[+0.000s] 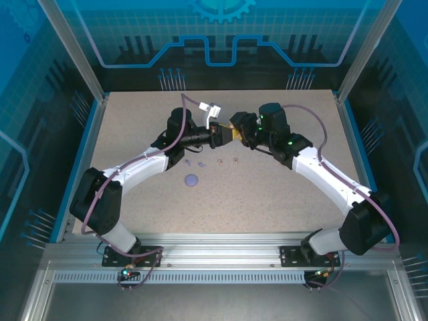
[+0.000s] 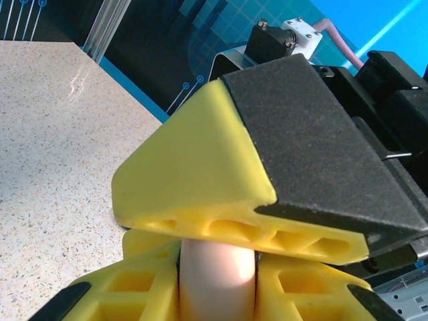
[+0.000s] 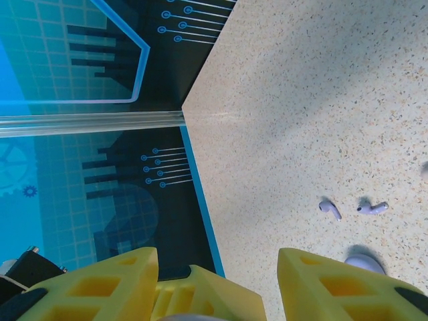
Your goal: Insert the wireless bluetooth earbuds into the charging case
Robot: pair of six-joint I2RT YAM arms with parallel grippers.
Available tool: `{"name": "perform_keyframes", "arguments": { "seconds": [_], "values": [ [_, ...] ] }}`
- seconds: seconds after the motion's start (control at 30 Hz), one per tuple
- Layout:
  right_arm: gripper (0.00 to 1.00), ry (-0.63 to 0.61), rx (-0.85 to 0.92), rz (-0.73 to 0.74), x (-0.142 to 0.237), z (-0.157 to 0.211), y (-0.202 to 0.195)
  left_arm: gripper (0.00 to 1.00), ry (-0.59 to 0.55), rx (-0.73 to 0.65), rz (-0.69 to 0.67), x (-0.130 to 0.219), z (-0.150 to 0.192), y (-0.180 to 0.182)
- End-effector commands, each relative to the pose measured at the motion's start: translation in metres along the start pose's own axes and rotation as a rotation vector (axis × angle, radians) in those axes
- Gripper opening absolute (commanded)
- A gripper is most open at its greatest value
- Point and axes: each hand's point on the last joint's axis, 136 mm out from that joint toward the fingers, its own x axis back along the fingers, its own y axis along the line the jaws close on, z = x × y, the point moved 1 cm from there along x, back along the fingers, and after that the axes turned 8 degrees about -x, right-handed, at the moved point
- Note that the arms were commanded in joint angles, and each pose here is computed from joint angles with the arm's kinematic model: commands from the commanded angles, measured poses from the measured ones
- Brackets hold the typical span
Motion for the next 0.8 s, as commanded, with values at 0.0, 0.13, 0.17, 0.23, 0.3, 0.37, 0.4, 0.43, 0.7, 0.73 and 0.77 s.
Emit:
{"name": "perform_keyframes", "arguments": {
  "seconds": [0.0,0.13,0.17,0.23,0.3,0.37,0.4,0.43,0.7,0.73,0.77],
  "values": [
    [0.4,-0.047,-0.003,-0.003,0.0085,-0.0124,-0.001,0.31,-0.033,-0.061,-0.012,0.0065,-0.0112,-0.0067],
    [0.4,-0.048,-0.005,-0.001,0.0087,-0.0127,-0.0019,0.37,-0.034,-0.061,-0.012,0.0067,-0.0112,-0.007],
    [0.4,-0.049,-0.004,0.0,0.0086,-0.0132,-0.0021,0.38,-0.035,-0.062,-0.012,0.007,-0.0114,-0.0072],
    [0.4,-0.046,-0.007,0.003,0.0084,-0.0129,-0.0034,0.41,-0.036,-0.061,-0.016,0.0072,-0.0112,-0.0061],
    [0.4,-0.047,-0.007,0.001,0.0085,-0.0135,-0.0029,0.41,-0.035,-0.061,-0.014,0.0065,-0.0112,-0.0063],
    [0.4,-0.044,-0.005,0.0,0.0083,-0.0128,-0.0029,0.41,-0.034,-0.06,-0.011,0.0063,-0.0108,-0.0065],
    [0.39,-0.04,-0.005,0.0,0.0075,-0.0126,-0.0031,0.41,-0.035,-0.06,-0.009,0.006,-0.0111,-0.0066],
    [0.39,-0.036,-0.003,-0.004,0.0071,-0.0119,-0.0022,0.41,-0.035,-0.058,-0.009,0.0058,-0.0109,-0.0061],
    [0.38,0.003,0.003,-0.005,-0.0001,-0.006,-0.0006,0.43,-0.032,-0.057,0.012,-0.0005,-0.0118,-0.0093],
    [0.38,0.003,0.003,-0.006,-0.0001,-0.006,-0.0004,0.43,-0.03,-0.058,0.013,-0.0013,-0.0114,-0.0094],
    [0.38,0.002,0.003,-0.006,0.0002,-0.0061,-0.0005,0.42,-0.027,-0.057,0.014,-0.002,-0.0105,-0.0095]
  ]
}}
